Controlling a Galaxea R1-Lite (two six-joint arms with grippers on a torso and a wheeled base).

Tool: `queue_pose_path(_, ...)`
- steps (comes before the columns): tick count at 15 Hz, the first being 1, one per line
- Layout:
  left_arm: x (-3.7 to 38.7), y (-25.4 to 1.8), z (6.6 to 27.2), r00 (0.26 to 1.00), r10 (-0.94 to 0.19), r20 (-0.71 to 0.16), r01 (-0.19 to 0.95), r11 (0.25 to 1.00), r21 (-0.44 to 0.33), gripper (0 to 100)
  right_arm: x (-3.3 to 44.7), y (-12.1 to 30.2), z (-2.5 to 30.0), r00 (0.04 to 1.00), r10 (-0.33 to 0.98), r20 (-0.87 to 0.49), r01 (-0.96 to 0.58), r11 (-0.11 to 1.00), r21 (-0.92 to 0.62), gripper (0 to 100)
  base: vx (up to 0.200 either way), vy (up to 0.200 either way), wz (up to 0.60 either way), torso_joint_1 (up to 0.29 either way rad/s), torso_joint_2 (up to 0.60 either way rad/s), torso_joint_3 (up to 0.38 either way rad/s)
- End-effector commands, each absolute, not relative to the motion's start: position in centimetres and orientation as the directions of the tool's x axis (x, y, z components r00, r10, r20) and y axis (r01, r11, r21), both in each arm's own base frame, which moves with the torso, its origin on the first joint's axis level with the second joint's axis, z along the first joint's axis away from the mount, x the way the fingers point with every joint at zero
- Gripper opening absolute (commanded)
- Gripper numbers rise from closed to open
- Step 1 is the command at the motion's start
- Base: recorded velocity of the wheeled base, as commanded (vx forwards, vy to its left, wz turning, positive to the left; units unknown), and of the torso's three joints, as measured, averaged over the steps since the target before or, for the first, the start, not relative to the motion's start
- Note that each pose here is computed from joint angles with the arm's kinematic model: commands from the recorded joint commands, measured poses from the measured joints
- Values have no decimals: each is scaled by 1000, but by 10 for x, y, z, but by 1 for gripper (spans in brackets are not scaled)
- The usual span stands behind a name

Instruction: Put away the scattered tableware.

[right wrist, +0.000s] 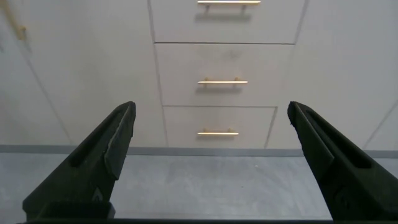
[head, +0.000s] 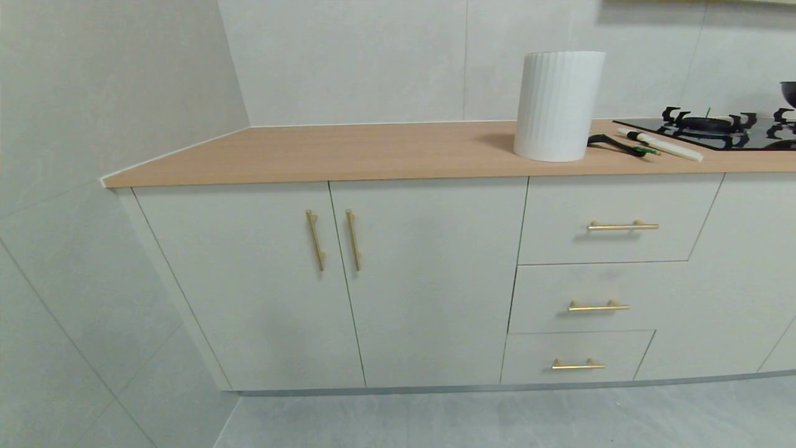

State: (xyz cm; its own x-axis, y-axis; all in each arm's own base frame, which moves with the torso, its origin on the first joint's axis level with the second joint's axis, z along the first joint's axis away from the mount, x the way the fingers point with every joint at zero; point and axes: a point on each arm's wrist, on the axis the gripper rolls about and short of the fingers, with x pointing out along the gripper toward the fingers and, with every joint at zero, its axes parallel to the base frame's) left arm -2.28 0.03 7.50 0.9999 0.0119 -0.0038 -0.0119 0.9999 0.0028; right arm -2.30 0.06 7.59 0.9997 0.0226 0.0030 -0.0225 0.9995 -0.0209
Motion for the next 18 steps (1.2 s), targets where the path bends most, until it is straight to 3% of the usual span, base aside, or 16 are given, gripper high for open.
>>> queue_pose_path(1,-23,0,75,1000,12,-5,-12,1000,3,100,-23,1,76,1000,23,2,-23,1000,-22,100,0,-200,0,2,-7,-2)
queue_pose_path(7,-23,0,75,1000,14,-5,-14,1000,-3,100,-23,1,76,1000,21,2,-21,1000,-20,100,0,-200,0,2,6,3)
queue_pose_path(18,-23,0,75,1000,14,-5,-14,1000,-3,100,-23,1,76,1000,21,2,-21,1000,-20,100,0,0,0,0,0,0)
